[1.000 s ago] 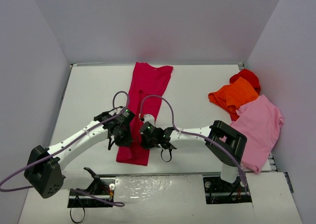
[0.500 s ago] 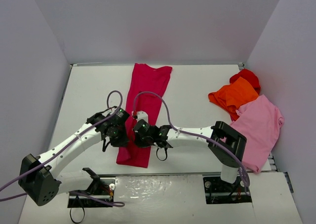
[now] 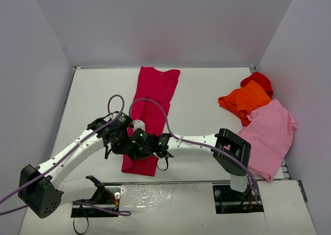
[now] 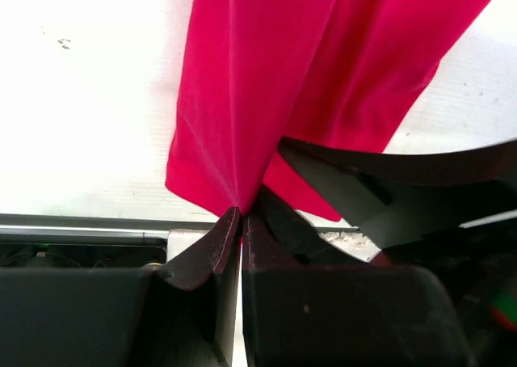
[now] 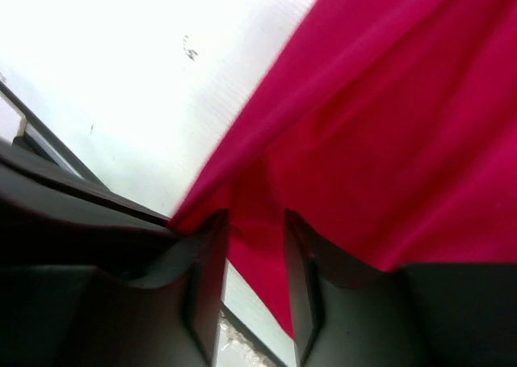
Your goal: Fold and stack the t-shirts
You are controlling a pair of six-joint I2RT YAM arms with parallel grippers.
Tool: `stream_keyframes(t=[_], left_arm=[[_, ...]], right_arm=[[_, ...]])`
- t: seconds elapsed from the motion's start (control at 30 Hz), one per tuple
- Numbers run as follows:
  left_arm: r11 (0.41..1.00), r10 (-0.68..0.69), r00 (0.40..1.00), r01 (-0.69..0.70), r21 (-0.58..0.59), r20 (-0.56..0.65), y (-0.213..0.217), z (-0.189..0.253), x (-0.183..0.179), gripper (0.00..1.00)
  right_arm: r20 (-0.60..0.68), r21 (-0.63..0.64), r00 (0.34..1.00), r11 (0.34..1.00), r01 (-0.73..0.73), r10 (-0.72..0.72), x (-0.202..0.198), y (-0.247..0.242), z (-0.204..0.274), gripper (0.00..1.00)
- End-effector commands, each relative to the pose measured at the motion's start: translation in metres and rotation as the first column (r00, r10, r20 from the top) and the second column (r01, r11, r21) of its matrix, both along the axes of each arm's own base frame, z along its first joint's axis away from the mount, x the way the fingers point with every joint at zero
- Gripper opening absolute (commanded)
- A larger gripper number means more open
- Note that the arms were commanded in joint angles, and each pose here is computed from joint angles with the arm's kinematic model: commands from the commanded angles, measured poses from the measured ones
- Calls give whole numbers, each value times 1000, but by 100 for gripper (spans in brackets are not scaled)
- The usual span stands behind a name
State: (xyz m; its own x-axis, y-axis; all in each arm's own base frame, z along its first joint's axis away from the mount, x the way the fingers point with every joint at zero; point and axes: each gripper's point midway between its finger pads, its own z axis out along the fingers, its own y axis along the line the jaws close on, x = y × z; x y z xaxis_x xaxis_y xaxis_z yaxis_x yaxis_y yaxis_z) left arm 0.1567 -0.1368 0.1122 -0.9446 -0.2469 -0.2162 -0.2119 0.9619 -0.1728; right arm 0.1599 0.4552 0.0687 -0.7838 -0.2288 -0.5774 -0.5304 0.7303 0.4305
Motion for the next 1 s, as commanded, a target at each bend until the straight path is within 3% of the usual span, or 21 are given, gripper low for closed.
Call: stream_keyframes(t=[0.0, 0.27, 0.37, 0.43, 0.6, 0.7, 0.77, 0.9, 0.97], left_arm=[[998, -22, 998, 25, -55, 62, -8, 16, 9, 0], [996, -28, 998, 33, -77, 64, -12, 17, 10, 0], [990, -42, 996, 51, -129, 73, -24, 21, 14, 0], [986, -51, 996, 62, -156, 75, -30, 22, 16, 0], [979, -67, 997, 73, -188, 37, -38, 14, 12, 0], [978, -72, 997, 67, -195, -16, -40, 2, 3, 21], [978, -70, 997, 61, -202, -40, -40, -4, -2, 30], [972, -72, 997, 61, -228, -41, -42, -3, -9, 31], [963, -85, 995, 69, -262, -51, -46, -1, -13, 26]], right_arm=[[11, 99, 998, 993, -69, 68, -21, 27, 29, 40], [112, 87, 993, 995, 38, -48, -2, 4, 48, 38], [142, 42, 984, 994, 102, -107, 9, -21, 43, 20], [161, 18, 973, 986, 166, -167, 19, -41, 40, 0], [169, -6, 941, 954, 299, -294, 46, -91, 33, 0], [173, -11, 923, 937, 349, -342, 64, -111, 33, 0], [188, -17, 912, 927, 374, -365, 74, -123, 35, 0], [200, -38, 900, 915, 401, -387, 85, -133, 31, 0], [201, -62, 901, 913, 403, -384, 88, -133, 23, 0]])
